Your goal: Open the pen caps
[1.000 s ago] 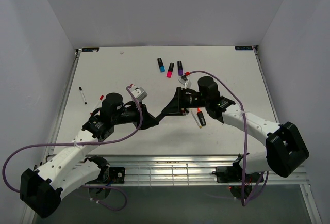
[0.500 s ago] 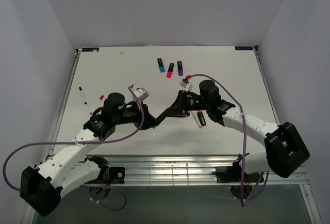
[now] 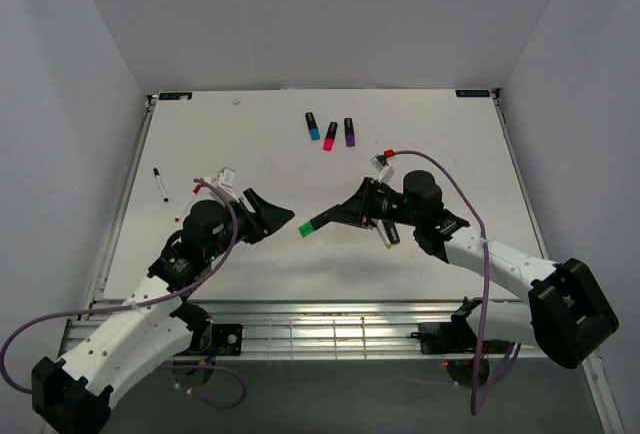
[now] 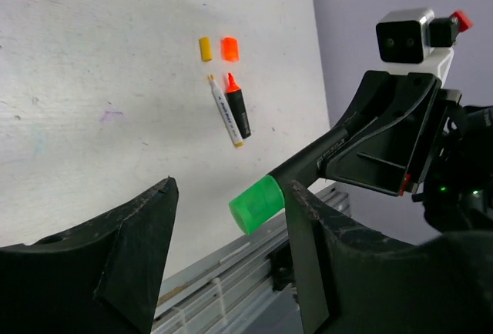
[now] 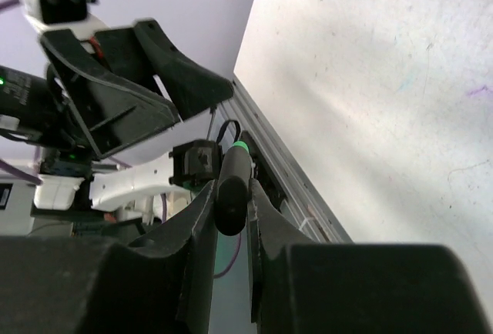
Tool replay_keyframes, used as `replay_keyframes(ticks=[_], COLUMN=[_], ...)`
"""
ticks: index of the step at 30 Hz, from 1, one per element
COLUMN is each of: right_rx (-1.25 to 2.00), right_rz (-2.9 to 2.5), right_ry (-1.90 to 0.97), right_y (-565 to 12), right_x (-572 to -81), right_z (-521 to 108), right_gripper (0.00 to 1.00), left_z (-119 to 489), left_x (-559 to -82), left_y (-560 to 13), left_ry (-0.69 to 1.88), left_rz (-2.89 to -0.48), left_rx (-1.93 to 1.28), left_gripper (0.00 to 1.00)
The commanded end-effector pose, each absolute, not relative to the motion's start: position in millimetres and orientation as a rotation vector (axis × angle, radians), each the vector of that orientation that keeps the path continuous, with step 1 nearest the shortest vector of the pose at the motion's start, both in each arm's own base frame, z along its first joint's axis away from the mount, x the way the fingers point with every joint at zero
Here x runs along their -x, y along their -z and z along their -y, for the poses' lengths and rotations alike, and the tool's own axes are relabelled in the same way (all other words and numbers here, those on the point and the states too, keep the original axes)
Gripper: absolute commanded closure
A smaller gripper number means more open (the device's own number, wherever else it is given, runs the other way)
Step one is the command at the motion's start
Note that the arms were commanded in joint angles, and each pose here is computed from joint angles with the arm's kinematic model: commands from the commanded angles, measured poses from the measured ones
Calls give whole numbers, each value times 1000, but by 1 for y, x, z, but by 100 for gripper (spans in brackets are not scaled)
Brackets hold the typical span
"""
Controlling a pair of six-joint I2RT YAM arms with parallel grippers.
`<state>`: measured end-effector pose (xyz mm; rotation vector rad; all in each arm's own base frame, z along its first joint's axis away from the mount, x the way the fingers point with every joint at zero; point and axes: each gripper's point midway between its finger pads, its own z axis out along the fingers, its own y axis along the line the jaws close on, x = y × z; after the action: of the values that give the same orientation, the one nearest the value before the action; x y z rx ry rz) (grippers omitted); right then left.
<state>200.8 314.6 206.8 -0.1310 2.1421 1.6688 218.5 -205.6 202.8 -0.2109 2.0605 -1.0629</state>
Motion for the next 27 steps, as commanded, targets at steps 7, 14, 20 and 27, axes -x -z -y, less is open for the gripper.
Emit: replay_keyframes(ticks=[7,14,20,27], right_rx=[-54,-141,-144,-69], right_rz=[-1675,-1572,-1571,-1588], right_ry=[-1656,-1665,-1708,-1676], right_y=[-272,-282,-280,-287], right_x=[-237,-246,-247,-249], right_z=[-295,-287,-296,-300], right_gripper=[92,92,92,92], left_z=[224,218,238,241], left_x=[-218,-227,-238,-241], left_y=[-232,-250,-264,-266], left_ry=[1571,1651,1723,1754], left_rz=[-1796,-1662,-1647,-1626], left_rx=[597,701,700,732], left_gripper=[34,34,32,32])
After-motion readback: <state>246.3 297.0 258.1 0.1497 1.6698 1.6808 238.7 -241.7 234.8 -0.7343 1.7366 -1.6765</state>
